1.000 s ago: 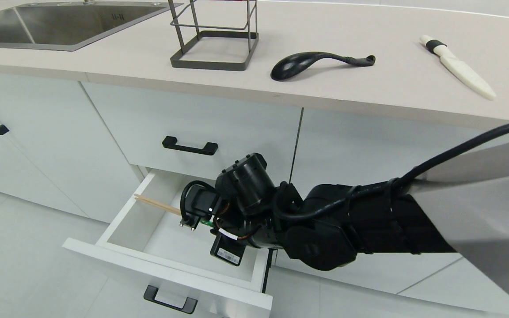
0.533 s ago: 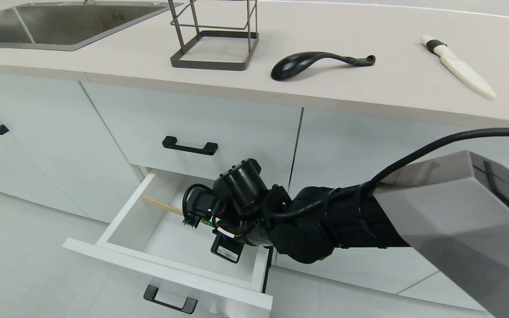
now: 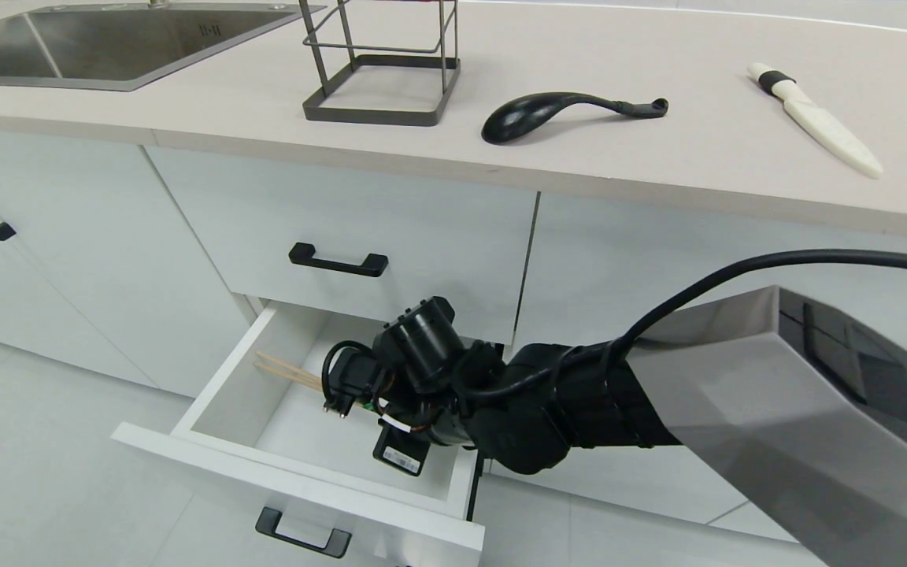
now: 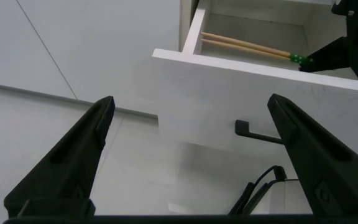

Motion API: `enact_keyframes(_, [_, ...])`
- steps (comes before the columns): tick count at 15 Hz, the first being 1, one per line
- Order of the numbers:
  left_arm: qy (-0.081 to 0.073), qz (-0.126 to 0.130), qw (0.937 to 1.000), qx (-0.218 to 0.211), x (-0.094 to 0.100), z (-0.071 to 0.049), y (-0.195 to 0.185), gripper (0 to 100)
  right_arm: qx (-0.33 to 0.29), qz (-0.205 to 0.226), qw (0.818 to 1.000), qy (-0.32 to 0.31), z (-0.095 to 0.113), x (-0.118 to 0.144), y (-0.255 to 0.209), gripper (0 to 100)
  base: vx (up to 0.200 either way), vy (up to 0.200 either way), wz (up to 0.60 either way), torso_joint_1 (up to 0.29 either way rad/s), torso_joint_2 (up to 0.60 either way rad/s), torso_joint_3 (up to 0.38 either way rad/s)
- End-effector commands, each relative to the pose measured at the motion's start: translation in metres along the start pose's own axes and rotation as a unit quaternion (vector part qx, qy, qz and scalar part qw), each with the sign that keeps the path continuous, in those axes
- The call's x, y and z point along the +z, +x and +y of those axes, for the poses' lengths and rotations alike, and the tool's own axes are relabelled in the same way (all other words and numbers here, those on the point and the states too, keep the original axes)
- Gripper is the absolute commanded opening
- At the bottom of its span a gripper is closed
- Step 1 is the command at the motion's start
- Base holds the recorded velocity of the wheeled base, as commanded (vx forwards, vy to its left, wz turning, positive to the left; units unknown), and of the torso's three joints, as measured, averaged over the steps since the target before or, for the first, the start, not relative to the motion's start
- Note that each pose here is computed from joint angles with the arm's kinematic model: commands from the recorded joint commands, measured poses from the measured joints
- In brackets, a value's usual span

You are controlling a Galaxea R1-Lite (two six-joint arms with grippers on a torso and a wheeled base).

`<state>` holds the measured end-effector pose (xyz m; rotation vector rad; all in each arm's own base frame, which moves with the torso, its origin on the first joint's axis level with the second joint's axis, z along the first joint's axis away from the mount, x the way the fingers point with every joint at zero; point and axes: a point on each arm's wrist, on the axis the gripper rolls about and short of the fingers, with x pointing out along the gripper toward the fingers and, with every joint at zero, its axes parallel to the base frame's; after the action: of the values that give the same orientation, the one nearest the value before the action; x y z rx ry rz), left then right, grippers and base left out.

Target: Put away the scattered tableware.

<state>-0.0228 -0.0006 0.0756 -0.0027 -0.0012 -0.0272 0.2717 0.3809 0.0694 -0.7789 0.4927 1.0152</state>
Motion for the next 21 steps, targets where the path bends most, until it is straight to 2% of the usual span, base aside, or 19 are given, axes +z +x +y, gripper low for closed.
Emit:
enact_keyframes(1, [0.0,0.001,1.0,0.0,0.0,0.0,0.0,100,0.002,0.002,1.0,-0.001,0.002,-0.002,0.006,0,0.0,0.0,0.0,0.0,0.0,0.0])
enact_keyframes(9, [0.0,0.0,1.0,0.0,0.0,0.0,0.0,100,0.006,0.007,1.0,-0.003,0.007,-0.006,0.024,0,0.0,0.0,0.0,0.0,0.0,0.0])
enact_keyframes(21, [0.0,0.001,1.0,0.0,0.0,0.0,0.0,100,0.031,-0.012,0.999,-0.018,0.022,0.006,0.02,0,0.0,0.0,0.0,0.0,0.0,0.0])
